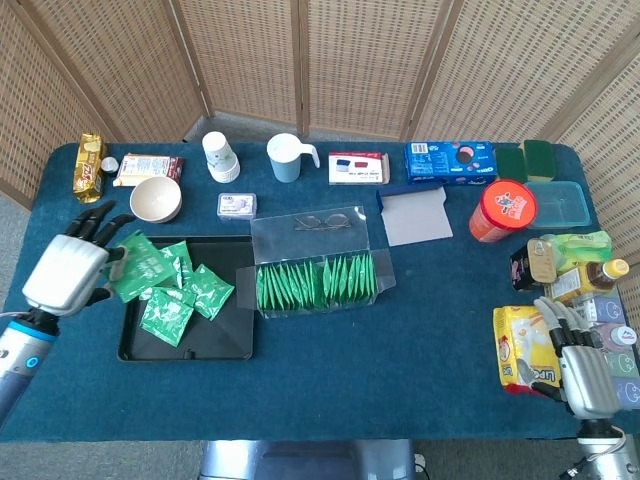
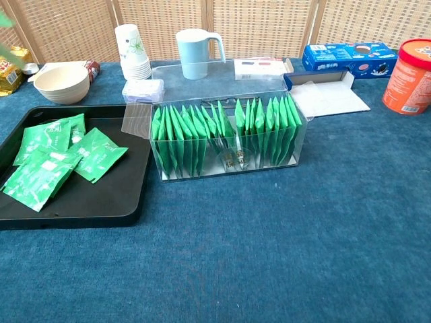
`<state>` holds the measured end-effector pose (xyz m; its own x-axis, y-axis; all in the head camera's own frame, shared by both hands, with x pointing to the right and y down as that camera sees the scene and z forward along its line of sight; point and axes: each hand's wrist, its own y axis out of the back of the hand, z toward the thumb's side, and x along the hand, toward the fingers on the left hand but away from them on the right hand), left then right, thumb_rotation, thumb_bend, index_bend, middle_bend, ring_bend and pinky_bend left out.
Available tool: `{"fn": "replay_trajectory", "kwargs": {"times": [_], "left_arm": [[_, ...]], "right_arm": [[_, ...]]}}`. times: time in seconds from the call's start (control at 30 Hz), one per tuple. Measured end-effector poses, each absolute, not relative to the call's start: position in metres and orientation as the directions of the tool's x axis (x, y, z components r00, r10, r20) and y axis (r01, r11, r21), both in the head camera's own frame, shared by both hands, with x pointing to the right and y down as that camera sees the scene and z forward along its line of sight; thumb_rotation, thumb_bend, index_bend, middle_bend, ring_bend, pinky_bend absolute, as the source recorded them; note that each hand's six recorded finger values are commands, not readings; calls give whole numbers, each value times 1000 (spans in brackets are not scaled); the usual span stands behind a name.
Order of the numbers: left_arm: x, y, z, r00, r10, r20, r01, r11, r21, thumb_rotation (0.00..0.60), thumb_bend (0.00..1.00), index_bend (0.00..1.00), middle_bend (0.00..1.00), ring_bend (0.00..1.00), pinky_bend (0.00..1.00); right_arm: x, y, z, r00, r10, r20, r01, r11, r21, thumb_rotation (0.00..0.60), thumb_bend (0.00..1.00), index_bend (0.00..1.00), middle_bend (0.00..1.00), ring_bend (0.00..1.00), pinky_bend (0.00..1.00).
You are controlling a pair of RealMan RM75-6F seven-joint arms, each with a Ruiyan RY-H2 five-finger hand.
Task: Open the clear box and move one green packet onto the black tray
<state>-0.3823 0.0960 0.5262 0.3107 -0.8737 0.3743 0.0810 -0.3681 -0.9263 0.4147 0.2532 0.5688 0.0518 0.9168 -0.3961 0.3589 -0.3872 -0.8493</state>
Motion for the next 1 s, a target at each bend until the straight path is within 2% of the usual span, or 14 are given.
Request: {"fn": "replay_trajectory", "kwargs": {"times": [0.17, 0.37, 0.43, 0.53, 0.57, 0.67, 0.77, 1.0], "left_arm": [[-410, 107, 549, 235, -869, 435, 100, -424, -900, 600, 469, 716, 185, 0, 124], [-420, 119, 580, 196, -847, 494, 97, -484, -870, 600, 465, 692, 172, 0, 124], [-420, 120, 586, 191, -843, 503, 98, -494, -864, 600, 438, 608, 123, 0, 124], [-419, 122, 591, 187, -832, 522, 96, -513, -853, 600, 358, 370, 21, 0, 124], [-417, 122, 592, 187, -829, 527, 92, -519, -850, 600, 332, 298, 4, 0, 124], [-414, 120, 590, 191, -832, 521, 82, -516, -853, 600, 279, 181, 0, 0, 124], [-412, 119, 585, 197, -838, 509, 78, -504, -860, 600, 240, 116, 0, 0, 124], [-409, 122, 577, 200, -848, 490, 74, -486, -871, 600, 200, 54, 0, 0, 124]], "right_arm": [[409, 251, 572, 65, 913, -403, 357, -398, -845, 600, 345, 0, 39, 0, 54], [409, 250, 572, 60, 912, -405, 355, -399, -846, 600, 345, 0, 39, 0, 54], [410, 251, 571, 56, 912, -406, 354, -398, -846, 600, 344, 0, 39, 0, 54], [412, 251, 570, 52, 913, -405, 356, -395, -847, 600, 345, 0, 39, 0, 54], [412, 251, 570, 51, 913, -404, 357, -394, -847, 600, 345, 0, 39, 0, 54], [414, 251, 569, 47, 915, -401, 360, -390, -847, 600, 345, 0, 39, 0, 54], [416, 252, 569, 43, 916, -399, 363, -387, -848, 600, 345, 0, 39, 0, 54], [421, 252, 567, 40, 919, -392, 370, -378, -848, 600, 345, 0, 39, 0, 54]]}}
